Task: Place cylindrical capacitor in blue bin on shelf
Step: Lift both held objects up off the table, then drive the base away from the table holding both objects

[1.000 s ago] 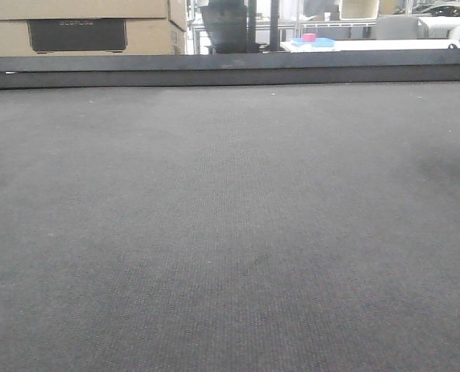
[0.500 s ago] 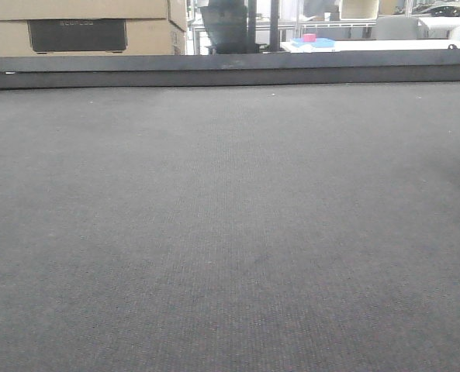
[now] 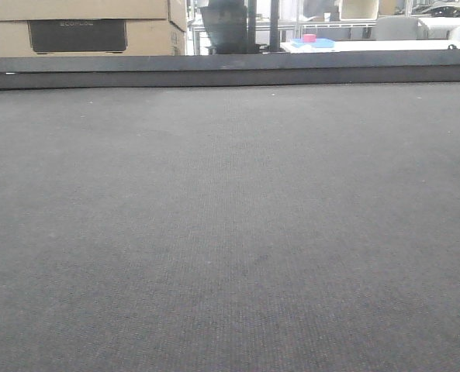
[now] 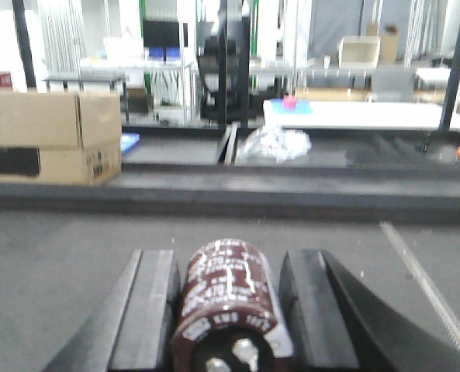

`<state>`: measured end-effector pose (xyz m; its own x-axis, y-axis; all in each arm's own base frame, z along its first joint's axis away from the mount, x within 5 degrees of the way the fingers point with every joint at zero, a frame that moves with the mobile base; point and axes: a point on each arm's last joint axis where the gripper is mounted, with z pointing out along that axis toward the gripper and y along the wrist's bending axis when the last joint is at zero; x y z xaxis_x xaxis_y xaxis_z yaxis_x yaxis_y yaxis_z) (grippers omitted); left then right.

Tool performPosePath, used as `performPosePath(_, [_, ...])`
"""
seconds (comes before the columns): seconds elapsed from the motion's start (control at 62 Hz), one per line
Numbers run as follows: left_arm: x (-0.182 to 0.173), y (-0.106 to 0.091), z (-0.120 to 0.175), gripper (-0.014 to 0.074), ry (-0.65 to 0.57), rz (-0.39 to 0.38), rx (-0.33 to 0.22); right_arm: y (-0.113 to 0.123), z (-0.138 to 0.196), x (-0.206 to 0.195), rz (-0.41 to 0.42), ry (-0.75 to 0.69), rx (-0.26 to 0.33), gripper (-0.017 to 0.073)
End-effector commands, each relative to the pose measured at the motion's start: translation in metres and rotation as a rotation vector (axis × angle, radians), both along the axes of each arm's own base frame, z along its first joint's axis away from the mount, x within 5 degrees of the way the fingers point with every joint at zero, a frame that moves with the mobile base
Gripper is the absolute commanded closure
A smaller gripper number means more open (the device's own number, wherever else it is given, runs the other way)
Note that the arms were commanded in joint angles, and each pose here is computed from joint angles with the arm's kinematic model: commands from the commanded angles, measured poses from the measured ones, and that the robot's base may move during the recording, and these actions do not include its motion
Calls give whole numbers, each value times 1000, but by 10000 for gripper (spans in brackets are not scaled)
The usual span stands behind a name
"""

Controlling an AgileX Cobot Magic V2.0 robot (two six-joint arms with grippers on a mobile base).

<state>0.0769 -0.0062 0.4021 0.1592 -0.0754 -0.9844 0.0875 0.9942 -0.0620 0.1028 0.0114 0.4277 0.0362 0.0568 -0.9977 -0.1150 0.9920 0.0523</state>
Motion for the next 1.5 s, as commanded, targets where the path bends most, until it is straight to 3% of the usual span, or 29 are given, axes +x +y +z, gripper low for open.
performPosePath(0.0, [-6, 1, 4, 705, -44, 5, -7, -1, 3, -9, -2, -38, -5, 721])
performPosePath(1.484, [-11, 1, 5, 705, -59, 5, -8, -1, 5, -14, -2, -55, -4, 721])
